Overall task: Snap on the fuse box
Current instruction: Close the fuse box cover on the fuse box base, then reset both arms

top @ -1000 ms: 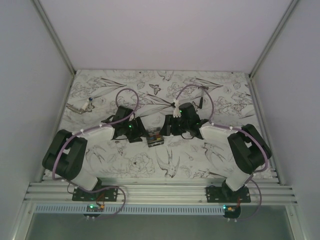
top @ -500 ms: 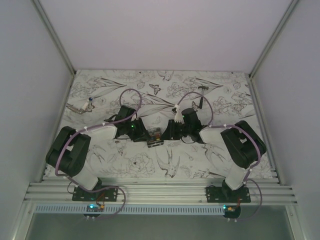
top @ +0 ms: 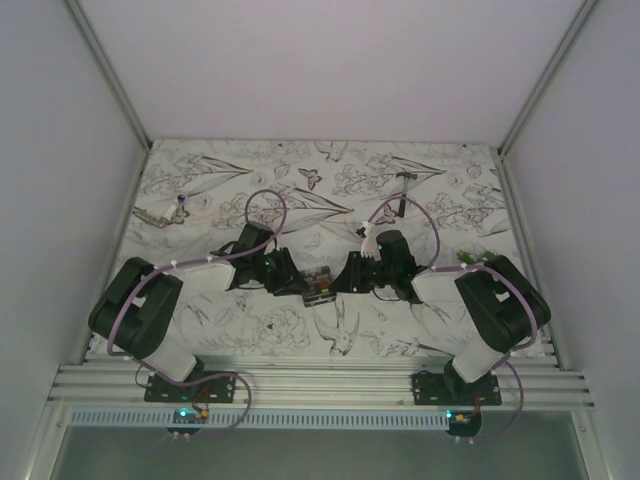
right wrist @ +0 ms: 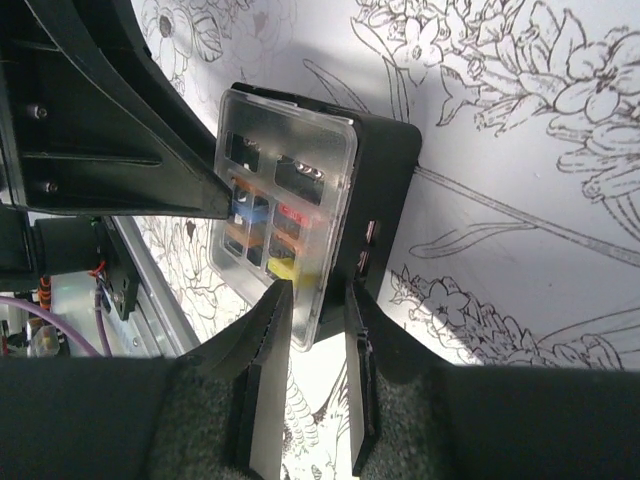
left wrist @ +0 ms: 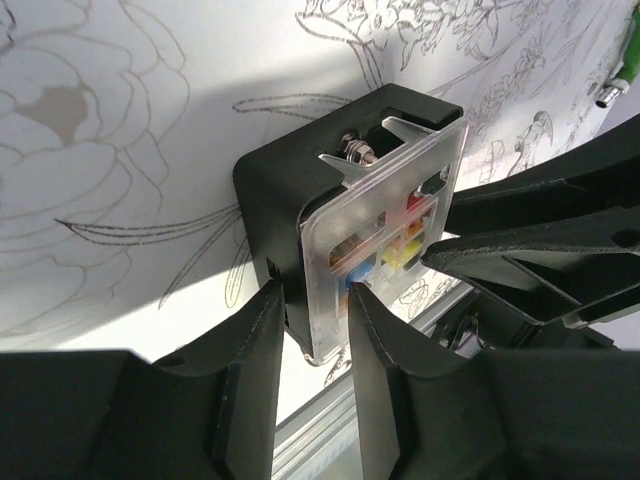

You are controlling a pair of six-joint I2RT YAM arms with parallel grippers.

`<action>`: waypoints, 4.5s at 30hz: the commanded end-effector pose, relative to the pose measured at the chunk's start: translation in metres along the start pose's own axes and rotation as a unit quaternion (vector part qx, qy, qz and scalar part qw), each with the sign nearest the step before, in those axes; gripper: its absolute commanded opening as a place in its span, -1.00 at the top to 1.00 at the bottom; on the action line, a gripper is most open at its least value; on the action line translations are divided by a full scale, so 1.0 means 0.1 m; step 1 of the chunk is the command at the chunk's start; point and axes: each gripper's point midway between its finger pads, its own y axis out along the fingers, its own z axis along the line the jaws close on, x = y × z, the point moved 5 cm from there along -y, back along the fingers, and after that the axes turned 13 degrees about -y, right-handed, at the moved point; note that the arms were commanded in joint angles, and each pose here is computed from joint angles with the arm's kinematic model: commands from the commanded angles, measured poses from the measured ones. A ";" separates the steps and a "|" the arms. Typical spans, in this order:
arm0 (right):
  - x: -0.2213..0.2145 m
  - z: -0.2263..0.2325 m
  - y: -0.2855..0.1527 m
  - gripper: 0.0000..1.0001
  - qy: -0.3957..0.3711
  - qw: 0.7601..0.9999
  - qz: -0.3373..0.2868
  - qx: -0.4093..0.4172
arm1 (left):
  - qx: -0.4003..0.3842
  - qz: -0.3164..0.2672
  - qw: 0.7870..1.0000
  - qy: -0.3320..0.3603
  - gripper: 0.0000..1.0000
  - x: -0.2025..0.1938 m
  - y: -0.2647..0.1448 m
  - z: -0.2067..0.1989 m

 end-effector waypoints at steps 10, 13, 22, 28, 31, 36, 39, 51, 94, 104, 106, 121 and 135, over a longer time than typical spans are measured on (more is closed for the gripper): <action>0.29 0.00 -0.13 -0.07 -0.011 1.000 0.005 -0.008 | 0.020 -0.036 0.999 0.002 0.00 0.09 -0.13 -0.06; 0.40 -0.01 -0.09 -0.08 -0.012 1.000 -0.008 0.000 | 0.020 -0.044 0.999 0.009 -0.05 0.15 -0.13 -0.11; 0.42 -0.13 0.10 0.08 0.011 1.000 -0.005 0.014 | 0.038 -0.031 0.999 0.005 0.04 0.22 0.01 -0.08; 0.18 -0.21 0.21 0.32 0.037 0.998 0.029 0.032 | 0.067 -0.006 0.998 -0.011 0.28 0.18 0.16 0.11; 0.07 -0.25 0.23 0.44 0.049 0.997 0.039 0.035 | 0.076 0.003 0.997 -0.015 0.42 0.14 0.22 0.19; -0.15 -0.29 0.22 0.54 0.067 0.995 0.057 0.037 | 0.073 0.020 0.997 -0.022 0.55 0.09 0.34 0.29; -0.26 -0.29 0.21 0.58 0.077 0.994 0.064 0.041 | 0.061 0.036 0.997 -0.026 0.58 0.08 0.44 0.29; -0.11 -0.14 -0.03 0.28 0.044 0.998 0.029 0.019 | 0.015 -0.025 0.998 0.052 0.20 0.10 0.15 -0.07; -0.51 0.00 -0.04 0.49 0.039 0.996 0.072 0.015 | 0.072 0.021 0.997 0.003 0.55 -0.45 0.15 0.45; 0.36 -0.16 -0.63 -0.67 -0.070 0.984 -0.011 -0.164 | 0.061 -0.115 0.987 0.096 -0.31 -0.02 -0.60 -0.02; 0.57 -0.30 -0.84 -0.85 -0.086 0.966 -0.043 -0.240 | 0.072 -0.166 0.977 0.111 -0.54 0.12 -0.81 -0.05; 0.94 -1.23 -2.10 -0.99 -0.147 0.732 -0.295 -0.597 | 0.277 -0.441 0.848 0.098 -0.99 1.19 -1.56 0.85; 0.66 -1.54 -1.95 -0.99 -0.234 0.737 -0.335 -0.538 | 0.275 -0.466 0.808 0.233 -0.99 1.73 -1.20 1.10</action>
